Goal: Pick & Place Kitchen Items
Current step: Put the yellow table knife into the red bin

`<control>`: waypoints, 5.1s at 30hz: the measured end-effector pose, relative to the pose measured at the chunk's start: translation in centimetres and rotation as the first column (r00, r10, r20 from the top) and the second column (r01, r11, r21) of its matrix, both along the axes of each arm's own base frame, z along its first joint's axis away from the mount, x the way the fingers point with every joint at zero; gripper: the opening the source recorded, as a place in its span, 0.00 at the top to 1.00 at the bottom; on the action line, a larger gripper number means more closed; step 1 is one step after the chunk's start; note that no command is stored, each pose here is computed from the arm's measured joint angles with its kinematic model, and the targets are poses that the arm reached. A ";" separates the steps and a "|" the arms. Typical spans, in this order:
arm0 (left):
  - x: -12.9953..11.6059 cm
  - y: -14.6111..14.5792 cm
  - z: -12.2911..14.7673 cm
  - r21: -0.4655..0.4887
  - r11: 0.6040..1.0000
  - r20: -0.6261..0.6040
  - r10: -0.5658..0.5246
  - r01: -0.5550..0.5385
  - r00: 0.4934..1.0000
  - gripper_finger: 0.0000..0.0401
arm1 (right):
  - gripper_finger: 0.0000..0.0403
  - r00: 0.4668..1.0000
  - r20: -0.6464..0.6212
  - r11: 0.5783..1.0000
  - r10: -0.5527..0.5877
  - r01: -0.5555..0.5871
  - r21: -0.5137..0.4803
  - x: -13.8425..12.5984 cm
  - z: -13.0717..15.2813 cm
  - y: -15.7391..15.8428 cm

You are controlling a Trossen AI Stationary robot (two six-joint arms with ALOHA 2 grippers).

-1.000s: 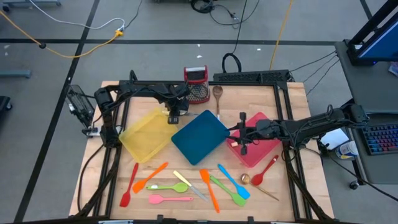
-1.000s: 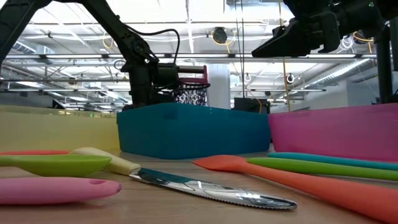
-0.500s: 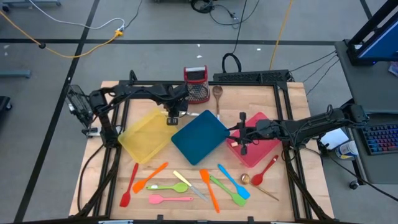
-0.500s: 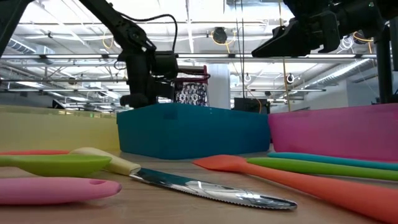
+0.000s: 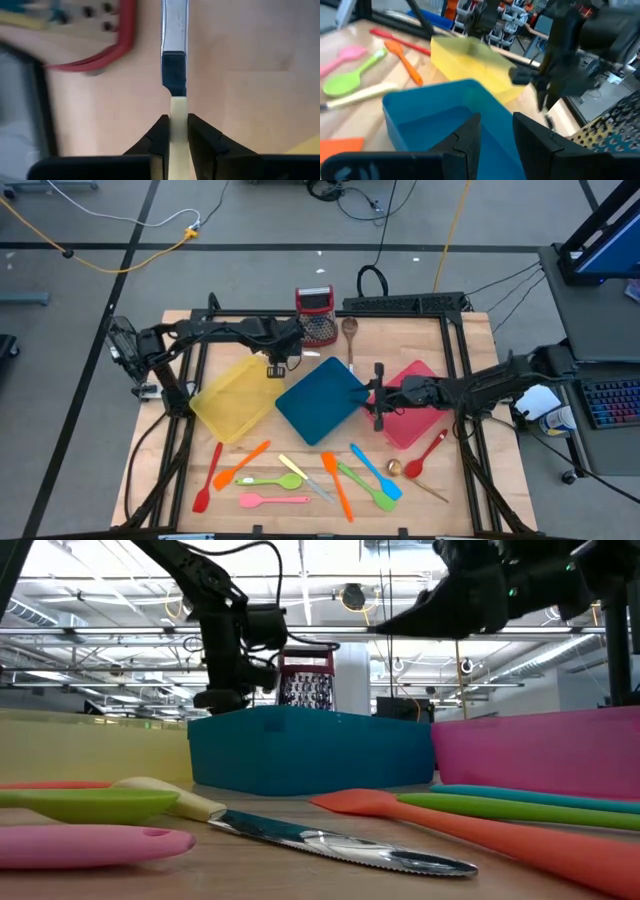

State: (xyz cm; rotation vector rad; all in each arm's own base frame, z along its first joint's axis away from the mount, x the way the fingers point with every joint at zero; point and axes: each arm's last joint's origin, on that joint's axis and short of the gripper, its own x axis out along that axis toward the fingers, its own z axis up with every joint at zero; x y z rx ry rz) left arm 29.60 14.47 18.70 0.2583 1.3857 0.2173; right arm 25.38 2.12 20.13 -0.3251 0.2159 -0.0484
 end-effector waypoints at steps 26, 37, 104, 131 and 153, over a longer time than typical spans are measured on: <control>2.5 -10.3 9.7 0.404 0.915 0.468 -0.199 -0.009 0.861 0.85 | 0.74 0.848 0.290 0.767 -0.443 0.191 0.612 2.5 -0.9 -4.5; 3.3 -12.5 10.6 0.380 0.924 0.586 -0.214 -0.032 0.781 0.86 | 0.74 0.832 0.402 0.821 -0.382 0.107 0.561 2.4 0.3 -3.8; 4.4 -15.3 5.8 0.298 0.952 0.487 -0.088 -0.070 0.869 0.77 | 1.00 0.907 0.012 0.738 -0.421 0.335 0.586 -8.5 5.4 -0.1; 3.5 -15.2 5.4 0.261 0.959 0.439 -0.014 -0.112 0.899 0.77 | 1.00 0.790 -0.407 0.386 -0.459 0.590 0.709 -16.0 2.5 -1.4; 3.2 -15.2 5.2 0.231 0.961 0.439 0.039 -0.154 0.898 0.77 | 0.93 0.914 -0.327 0.457 -0.241 0.404 0.793 -14.0 -5.4 -0.5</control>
